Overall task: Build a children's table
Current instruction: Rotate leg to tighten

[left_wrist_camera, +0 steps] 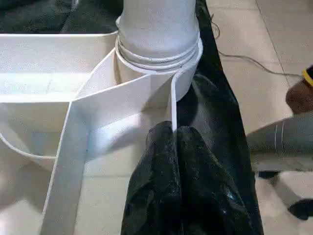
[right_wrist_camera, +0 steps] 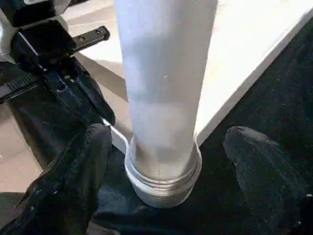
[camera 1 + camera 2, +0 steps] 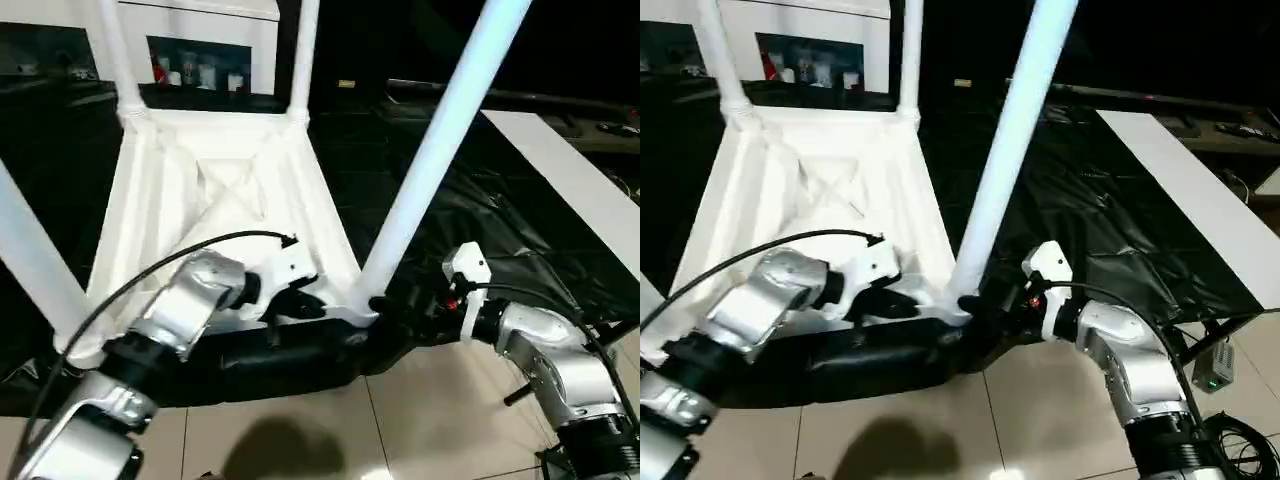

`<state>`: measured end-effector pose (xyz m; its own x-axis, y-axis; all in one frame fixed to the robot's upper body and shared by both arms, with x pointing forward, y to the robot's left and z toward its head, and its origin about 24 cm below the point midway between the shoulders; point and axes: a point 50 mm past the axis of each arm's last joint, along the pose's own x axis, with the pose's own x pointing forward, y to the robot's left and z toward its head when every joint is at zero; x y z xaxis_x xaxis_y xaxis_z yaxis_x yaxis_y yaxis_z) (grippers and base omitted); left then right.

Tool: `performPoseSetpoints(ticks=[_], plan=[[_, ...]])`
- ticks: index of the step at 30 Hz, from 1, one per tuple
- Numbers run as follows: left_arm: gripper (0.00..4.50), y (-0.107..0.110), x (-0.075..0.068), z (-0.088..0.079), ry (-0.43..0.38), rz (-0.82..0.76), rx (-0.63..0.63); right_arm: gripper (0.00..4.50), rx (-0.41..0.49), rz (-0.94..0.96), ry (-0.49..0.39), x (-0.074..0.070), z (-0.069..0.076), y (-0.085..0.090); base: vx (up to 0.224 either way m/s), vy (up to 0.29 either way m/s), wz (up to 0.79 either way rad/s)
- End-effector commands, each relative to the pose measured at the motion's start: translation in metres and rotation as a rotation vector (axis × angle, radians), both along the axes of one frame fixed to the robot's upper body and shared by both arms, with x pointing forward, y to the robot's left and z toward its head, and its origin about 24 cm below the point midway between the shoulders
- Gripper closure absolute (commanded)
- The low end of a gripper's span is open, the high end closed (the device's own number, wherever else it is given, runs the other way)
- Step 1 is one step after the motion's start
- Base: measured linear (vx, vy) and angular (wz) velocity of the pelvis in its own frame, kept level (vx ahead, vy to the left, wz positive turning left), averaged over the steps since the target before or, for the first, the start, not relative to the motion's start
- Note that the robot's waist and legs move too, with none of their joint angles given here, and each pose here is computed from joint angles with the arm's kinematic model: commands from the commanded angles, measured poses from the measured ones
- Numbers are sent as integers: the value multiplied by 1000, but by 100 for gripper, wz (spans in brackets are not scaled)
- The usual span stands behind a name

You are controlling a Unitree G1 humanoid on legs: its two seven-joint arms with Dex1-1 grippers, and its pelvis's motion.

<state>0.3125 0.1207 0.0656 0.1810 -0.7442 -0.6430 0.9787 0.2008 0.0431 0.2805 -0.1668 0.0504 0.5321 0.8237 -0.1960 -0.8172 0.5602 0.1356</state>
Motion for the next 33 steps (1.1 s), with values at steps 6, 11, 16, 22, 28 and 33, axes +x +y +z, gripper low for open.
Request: performPoseSetpoints(ticks=[6, 11, 16, 22, 28, 33], plan=[[450, 9, -2, -5, 0, -4, 86, 55, 1, -1, -9, -1, 7, -4, 0, 0, 0], [450, 19, 4, 1, -73, 33, 141, 55, -1, 5, -11, -1, 6, -2, 0, 0, 0], [450, 26, 11, 10, -151, 72, 187, 55, -1, 4, -12, -1, 4, 1, 0, 0, 0], [450, 29, 15, 20, -225, 71, 237, 55, -4, 9, -13, -1, 4, 4, 0, 0, 0], [450, 34, 19, 26, -284, 90, 303, 55, -8, 9, -17, 0, 3, 6, 0, 0, 0], [407, 37, 14, 30, -273, 63, 332, 47, -6, 20, -20, 1, 3, 9, 0, 0, 0]])
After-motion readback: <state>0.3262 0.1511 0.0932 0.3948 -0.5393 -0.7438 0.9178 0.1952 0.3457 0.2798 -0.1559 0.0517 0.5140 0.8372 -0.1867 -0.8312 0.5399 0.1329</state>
